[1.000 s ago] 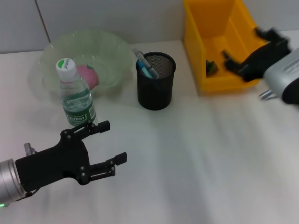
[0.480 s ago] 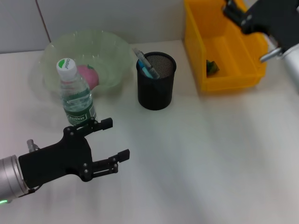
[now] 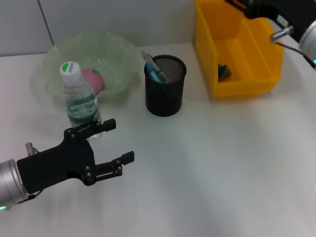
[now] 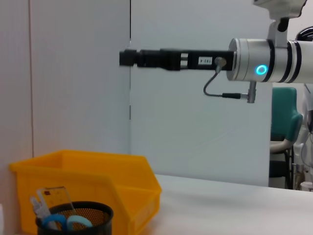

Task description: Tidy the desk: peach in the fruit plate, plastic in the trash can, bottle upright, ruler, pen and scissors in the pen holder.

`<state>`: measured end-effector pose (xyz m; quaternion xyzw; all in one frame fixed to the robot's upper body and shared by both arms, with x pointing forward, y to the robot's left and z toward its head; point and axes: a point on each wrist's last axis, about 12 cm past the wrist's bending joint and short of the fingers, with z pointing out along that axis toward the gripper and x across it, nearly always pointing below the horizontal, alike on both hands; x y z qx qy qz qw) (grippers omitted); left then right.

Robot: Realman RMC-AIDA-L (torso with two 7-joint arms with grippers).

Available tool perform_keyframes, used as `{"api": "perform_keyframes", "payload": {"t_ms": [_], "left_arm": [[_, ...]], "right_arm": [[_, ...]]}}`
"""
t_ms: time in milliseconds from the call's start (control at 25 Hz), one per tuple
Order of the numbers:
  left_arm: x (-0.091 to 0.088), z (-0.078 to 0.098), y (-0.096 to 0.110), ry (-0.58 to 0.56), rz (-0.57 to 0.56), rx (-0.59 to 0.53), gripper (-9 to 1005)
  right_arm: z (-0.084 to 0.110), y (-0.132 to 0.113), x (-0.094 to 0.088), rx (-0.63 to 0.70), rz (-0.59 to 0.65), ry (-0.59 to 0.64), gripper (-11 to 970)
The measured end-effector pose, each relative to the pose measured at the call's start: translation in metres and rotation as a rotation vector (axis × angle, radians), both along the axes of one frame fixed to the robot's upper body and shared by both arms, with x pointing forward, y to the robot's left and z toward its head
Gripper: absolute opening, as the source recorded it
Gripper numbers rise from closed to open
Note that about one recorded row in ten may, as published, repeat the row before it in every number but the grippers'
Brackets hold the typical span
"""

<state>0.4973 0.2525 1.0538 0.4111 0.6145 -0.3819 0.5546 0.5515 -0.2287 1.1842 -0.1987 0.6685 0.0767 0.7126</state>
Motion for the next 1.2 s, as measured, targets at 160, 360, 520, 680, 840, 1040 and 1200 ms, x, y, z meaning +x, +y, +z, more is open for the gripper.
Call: {"api": "perform_keyframes", "payload": {"t_ms": [160,360,520,680,840,1040,1200], "left_arm": [[0.003,0.002,0.001,-0.004,0.007,0.0,849],[0.007,0.003,0.001,-0.011,0.014,0.004,849],[0.01,0.005,0.001,-0.017,0.014,0.004,849],[0.011,0.006,0.001,-0.02,0.016,0.004,849],[0.012,0.006,0.0,-0.023,0.016,0.002,849],[0.012,0.007,0.001,-0.028,0.03,-0.005,849],[0.01,0.006,0.003,-0.025,0.041,-0.01,849]], "right_arm": [[0.0,0.011,0.004,-0.098,0.062,0.097,824],[0.019,0.022,-0.006,-0.229,0.115,0.153,823],[0.044,0.018,-0.014,-0.336,0.152,0.195,823],[0.065,-0.001,-0.02,-0.294,0.303,0.225,823],[0.078,-0.031,-0.042,-0.131,0.59,0.174,824],[0.044,-0.085,-0.057,0.037,0.75,0.237,818],[-0.009,-0.115,-0.068,0.111,0.813,0.304,819]]}}
